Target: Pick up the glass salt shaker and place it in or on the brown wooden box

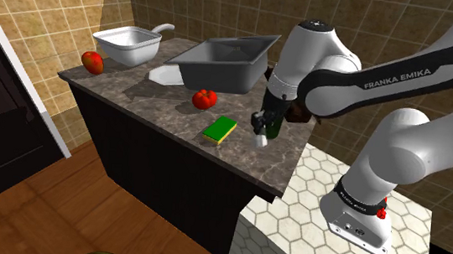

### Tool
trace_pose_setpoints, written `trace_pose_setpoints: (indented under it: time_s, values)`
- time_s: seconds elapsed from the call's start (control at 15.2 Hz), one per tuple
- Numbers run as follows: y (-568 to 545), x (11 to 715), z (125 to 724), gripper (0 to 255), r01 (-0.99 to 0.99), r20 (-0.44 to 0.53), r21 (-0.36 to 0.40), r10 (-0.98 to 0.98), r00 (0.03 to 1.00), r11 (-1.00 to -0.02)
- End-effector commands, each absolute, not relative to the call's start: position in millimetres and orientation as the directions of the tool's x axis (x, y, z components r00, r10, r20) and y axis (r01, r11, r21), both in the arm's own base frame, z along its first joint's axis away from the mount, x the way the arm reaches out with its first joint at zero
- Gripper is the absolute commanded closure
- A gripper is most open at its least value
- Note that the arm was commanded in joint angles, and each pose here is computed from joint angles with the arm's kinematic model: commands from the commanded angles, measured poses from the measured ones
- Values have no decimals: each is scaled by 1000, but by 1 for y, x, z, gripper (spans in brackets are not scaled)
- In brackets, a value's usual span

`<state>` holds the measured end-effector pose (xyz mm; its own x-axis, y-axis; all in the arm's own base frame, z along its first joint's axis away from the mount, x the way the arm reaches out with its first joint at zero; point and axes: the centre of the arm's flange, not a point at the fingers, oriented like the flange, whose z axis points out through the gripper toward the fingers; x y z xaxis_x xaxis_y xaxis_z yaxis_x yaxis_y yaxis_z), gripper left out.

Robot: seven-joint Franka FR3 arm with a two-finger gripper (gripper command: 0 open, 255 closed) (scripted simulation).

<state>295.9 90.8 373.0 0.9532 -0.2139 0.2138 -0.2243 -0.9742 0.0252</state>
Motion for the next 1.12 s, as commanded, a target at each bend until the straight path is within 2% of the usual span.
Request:
trace_pose_setpoints:
  time_s: [0.0, 1.06]
  values:
    - [90, 294, 383, 255, -224, 213, 25, -214, 953, -974]
    - [90, 294, 468, 255, -224, 213, 25, -214, 953, -974]
